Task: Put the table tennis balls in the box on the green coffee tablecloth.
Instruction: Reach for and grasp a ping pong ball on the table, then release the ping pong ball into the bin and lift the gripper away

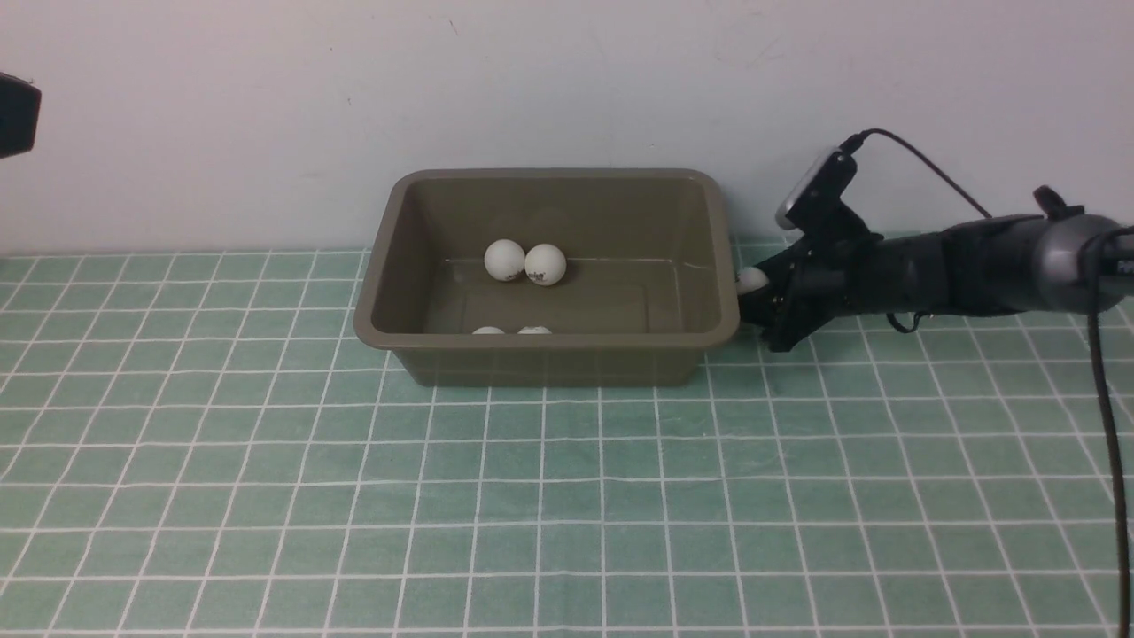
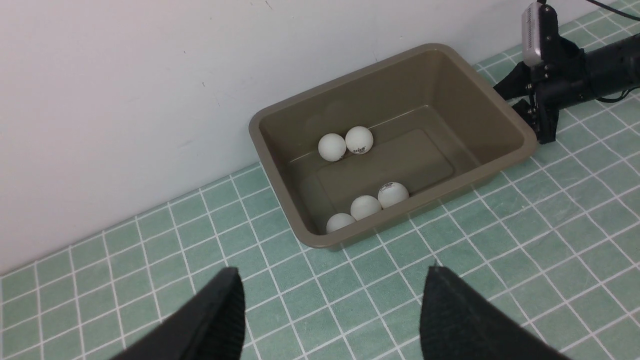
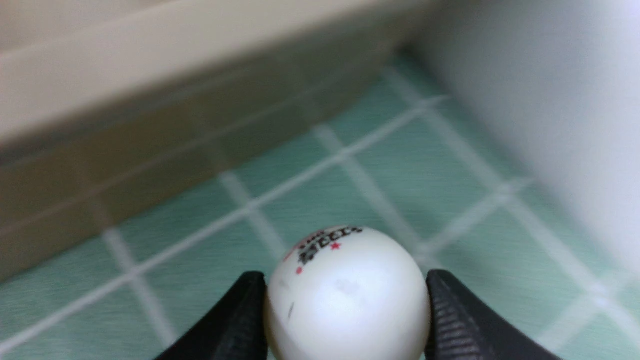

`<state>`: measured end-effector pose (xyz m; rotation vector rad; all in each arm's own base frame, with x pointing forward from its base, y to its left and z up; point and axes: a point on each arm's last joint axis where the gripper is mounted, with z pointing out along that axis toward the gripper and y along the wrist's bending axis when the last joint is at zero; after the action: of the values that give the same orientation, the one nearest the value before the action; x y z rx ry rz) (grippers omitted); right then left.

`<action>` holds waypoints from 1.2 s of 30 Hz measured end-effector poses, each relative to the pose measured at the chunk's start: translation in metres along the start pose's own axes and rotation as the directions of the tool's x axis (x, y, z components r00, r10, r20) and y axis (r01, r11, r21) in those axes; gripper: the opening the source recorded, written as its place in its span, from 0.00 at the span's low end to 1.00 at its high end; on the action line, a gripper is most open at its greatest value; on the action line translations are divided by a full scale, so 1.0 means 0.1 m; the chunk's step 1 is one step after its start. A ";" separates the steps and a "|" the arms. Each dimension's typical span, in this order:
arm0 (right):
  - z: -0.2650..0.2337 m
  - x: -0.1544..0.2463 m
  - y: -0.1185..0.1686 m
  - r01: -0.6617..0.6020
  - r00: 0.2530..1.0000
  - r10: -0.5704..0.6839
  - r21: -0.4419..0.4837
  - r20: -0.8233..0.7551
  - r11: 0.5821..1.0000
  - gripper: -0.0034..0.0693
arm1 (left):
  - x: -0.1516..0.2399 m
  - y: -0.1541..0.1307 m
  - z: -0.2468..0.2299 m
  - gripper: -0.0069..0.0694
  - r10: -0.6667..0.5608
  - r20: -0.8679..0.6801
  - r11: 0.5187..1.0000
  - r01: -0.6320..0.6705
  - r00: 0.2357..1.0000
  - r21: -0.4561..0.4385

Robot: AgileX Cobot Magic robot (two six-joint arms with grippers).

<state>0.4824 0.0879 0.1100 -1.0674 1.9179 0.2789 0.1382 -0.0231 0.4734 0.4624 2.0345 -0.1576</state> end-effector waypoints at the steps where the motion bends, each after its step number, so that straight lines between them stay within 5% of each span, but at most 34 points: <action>1: -0.01 0.00 -0.01 -0.003 1.000 0.003 0.006 -0.001 1.000 0.54 | 0.00 0.00 0.00 0.65 0.000 0.000 1.000 0.000 1.000 0.000; 6: -0.36 -0.19 -0.25 -0.081 0.994 0.078 0.046 0.072 0.996 0.54 | 0.00 0.00 0.00 0.65 0.000 0.000 1.000 0.000 1.000 0.000; 14: -0.67 -0.89 0.25 -0.068 0.959 0.159 -0.356 0.234 0.932 0.54 | 0.00 0.00 0.00 0.65 0.010 0.000 1.000 -0.010 1.000 0.000; 19: -0.55 -0.94 0.47 -0.040 0.983 0.106 -0.398 0.147 0.916 0.54 | 0.00 0.00 0.00 0.65 0.012 0.000 1.000 -0.012 1.000 0.000; 22: -0.43 -0.95 0.55 -0.031 0.994 0.066 -0.339 0.090 0.940 0.56 | 0.00 0.00 0.00 0.65 0.012 -0.003 1.000 -0.012 1.000 0.002; 29: -0.39 -1.03 0.39 -0.174 0.972 0.195 -0.156 0.132 0.972 0.86 | 0.00 -0.01 0.00 0.65 0.017 -0.004 1.000 -0.017 1.000 0.006; 32: -0.68 -1.26 0.24 -0.146 0.962 0.154 -0.051 0.226 0.988 0.88 | 0.00 -0.01 0.00 0.65 0.016 -0.003 1.000 -0.016 1.000 0.008; 36: -1.59 -1.68 -0.10 -0.112 0.947 0.033 0.234 0.320 0.966 0.85 | 0.00 -0.01 0.00 0.65 0.016 -0.003 1.000 -0.016 1.000 0.008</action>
<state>0.4329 0.0880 0.3364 -0.7372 1.6555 0.2265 0.1378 -0.0237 0.4730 0.4845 2.0333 -0.1553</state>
